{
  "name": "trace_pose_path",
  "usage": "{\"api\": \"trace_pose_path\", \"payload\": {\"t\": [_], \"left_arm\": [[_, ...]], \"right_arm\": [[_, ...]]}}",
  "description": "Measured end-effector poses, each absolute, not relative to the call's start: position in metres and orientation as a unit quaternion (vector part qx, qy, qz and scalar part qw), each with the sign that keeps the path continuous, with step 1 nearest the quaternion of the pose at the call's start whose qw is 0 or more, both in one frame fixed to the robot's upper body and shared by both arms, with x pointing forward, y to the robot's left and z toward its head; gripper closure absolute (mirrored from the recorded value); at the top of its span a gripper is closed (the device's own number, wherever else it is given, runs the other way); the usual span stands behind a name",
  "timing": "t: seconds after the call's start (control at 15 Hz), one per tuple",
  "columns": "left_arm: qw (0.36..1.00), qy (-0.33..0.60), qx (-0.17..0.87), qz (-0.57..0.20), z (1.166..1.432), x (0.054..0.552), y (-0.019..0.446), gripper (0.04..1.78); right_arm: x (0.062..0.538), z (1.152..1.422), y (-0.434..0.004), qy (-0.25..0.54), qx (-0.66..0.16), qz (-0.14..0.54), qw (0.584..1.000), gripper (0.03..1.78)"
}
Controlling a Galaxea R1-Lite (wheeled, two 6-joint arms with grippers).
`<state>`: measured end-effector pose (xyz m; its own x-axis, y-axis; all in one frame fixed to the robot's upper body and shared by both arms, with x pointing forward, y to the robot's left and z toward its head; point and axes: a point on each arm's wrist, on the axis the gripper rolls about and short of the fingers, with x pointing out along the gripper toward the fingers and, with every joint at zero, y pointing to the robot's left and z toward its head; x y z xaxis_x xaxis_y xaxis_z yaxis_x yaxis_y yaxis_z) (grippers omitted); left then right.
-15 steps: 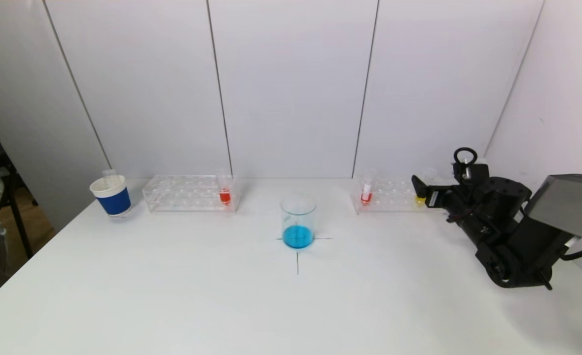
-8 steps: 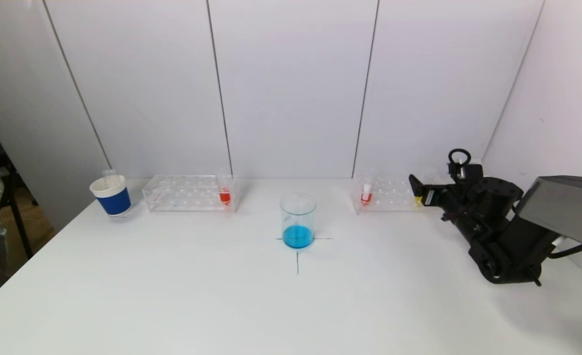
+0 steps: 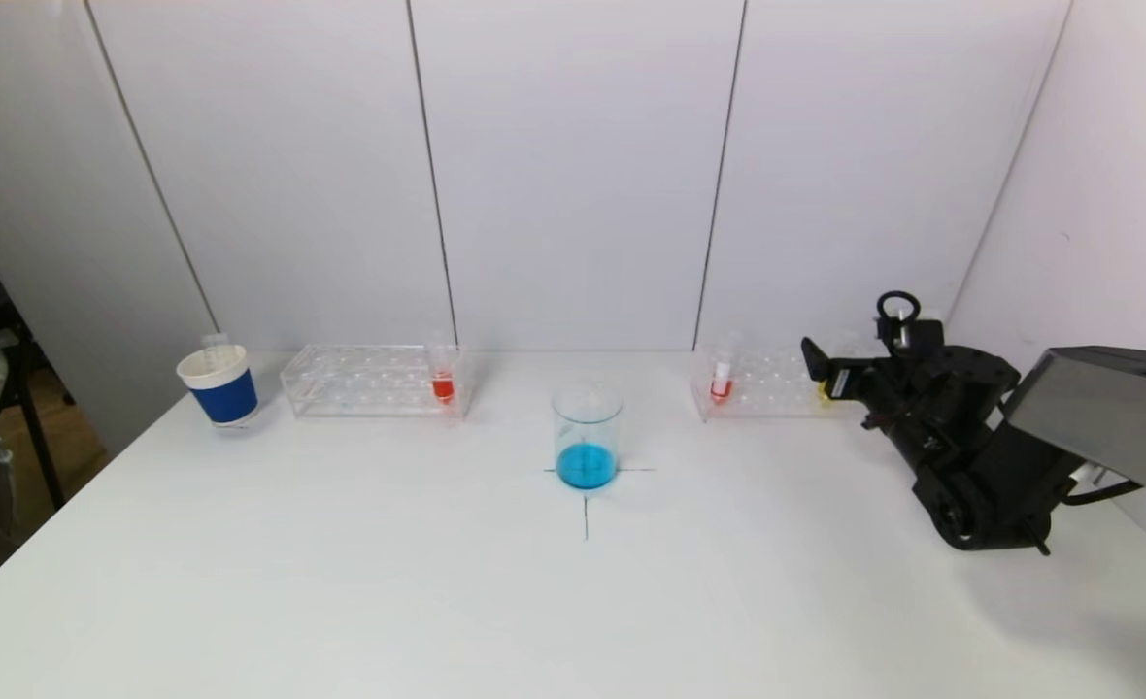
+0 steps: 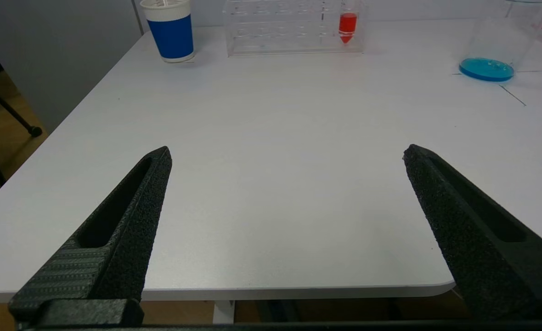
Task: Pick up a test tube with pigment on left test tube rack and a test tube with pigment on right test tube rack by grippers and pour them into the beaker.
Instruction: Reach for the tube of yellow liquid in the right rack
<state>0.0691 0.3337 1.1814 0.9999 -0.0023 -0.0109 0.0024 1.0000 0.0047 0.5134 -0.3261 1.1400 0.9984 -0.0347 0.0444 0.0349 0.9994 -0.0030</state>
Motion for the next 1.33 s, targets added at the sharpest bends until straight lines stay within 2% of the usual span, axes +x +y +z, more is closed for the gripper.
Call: {"api": "trace_pose_path", "payload": {"t": [1.33], "left_arm": [[1.0, 0.005, 0.002, -0.001, 1.181, 0.069, 0.334, 0.06]], "right_arm": [[0.524, 1.129, -0.326, -0.024, -0.005, -0.018, 1.0, 0.04]]}}
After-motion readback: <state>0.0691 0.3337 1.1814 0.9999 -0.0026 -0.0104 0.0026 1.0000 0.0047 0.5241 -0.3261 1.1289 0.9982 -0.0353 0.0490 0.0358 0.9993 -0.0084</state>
